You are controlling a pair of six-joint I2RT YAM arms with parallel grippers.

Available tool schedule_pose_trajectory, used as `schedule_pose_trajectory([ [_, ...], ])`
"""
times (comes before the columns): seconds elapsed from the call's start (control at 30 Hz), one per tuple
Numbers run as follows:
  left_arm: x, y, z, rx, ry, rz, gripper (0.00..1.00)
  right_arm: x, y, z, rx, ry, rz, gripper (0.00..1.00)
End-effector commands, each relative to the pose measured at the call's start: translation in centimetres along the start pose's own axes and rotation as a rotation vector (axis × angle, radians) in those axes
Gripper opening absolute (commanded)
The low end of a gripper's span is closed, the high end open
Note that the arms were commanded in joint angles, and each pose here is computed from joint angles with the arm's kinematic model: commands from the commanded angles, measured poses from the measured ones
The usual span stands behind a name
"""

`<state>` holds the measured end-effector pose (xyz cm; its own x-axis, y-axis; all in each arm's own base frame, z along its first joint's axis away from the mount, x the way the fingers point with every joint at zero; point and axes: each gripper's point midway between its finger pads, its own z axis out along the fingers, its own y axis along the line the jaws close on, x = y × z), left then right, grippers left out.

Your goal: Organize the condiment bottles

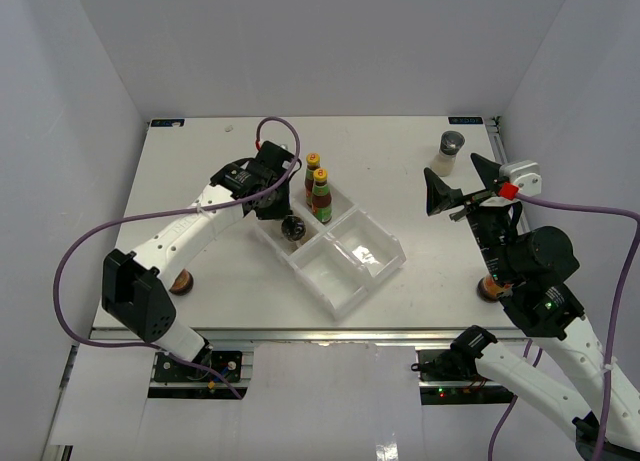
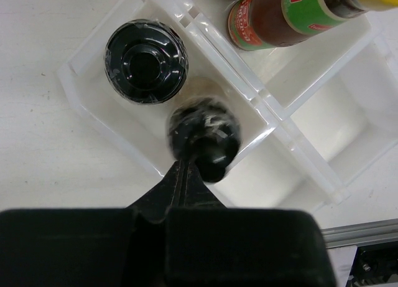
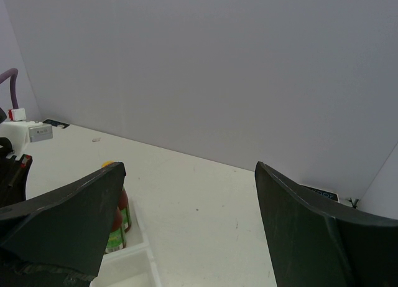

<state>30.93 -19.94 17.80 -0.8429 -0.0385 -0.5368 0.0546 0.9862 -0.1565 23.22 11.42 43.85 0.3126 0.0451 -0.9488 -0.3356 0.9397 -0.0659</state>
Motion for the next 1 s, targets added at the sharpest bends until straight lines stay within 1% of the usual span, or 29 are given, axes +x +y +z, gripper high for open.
schedule_pose_trajectory([
  [0.0,-0.9,-0.3,-1.9,0.030,-0.061,-0.011,0.00,-1.0,-0.5,-0.1,0.022,-0.035,-0.005,0.91],
  [0.03,-1.3,-0.1,-2.3,0.016,-0.075,-0.014,0.05,-1.0,-0.5,-0.1,0.023,-0.036,-0.004,0.91],
  [0.07,-1.7,0.3,-2.6,-0.008,-0.094,-0.018,0.16,-1.1,-0.6,-0.1,0.023,-0.038,-0.002,0.91],
  [0.13,-2.7,1.4,-3.5,-0.064,-0.144,-0.038,0.34,-1.1,-0.6,-0.1,0.024,-0.037,0.001,0.91],
  [0.2,-3.3,2.7,-4.5,-0.122,-0.184,-0.085,0.57,-1.2,-0.6,-0.2,0.021,-0.037,0.003,0.91],
  [0.23,-3.6,3.3,-4.6,-0.145,-0.198,-0.095,0.59,-1.2,-0.5,-0.2,0.018,-0.037,0.003,0.91],
  [0.3,-3.9,5.4,-5.1,-0.191,-0.214,-0.165,0.69,-1.2,-0.5,-0.3,0.018,-0.037,0.005,0.91],
  [0.4,-3.4,9.2,-5.2,-0.207,-0.183,-0.291,0.77,-1.2,-0.5,-0.4,0.014,-0.040,0.013,0.91],
  [0.47,-3.5,12.4,-6.1,-0.224,-0.197,-0.399,0.81,-1.2,-0.3,-0.4,0.008,-0.041,0.022,0.91],
  [0.53,-2.5,14.2,-6.7,-0.256,-0.188,-0.450,0.85,-1.1,-0.1,-0.3,0.000,-0.040,0.026,0.91],
  [0.57,-2.4,15.2,-7.6,-0.277,-0.208,-0.489,0.92,-1.0,0.1,-0.2,-0.007,-0.040,0.031,0.91],
  [0.6,-2.1,16.5,-8.6,-0.337,-0.223,-0.519,0.96,-1.0,0.1,-0.3,-0.011,-0.041,0.035,0.91],
  [0.67,-1.9,17.8,-10.1,-0.401,-0.251,-0.562,0.97,-0.9,0.3,-0.3,-0.018,-0.046,0.038,0.91],
  [0.77,-1.5,18.9,-11.1,-0.417,-0.256,-0.616,0.98,-0.9,0.3,-0.5,-0.019,-0.053,0.037,0.91],
  [0.87,-0.4,19.3,-11.0,-0.407,-0.207,-0.656,0.98,-1.2,0.2,-0.7,-0.018,-0.066,0.039,0.91],
  [0.97,1.2,21.1,-11.3,-0.484,-0.198,-0.697,0.98,-1.2,0.2,-0.8,-0.019,-0.073,0.040,0.91],
])
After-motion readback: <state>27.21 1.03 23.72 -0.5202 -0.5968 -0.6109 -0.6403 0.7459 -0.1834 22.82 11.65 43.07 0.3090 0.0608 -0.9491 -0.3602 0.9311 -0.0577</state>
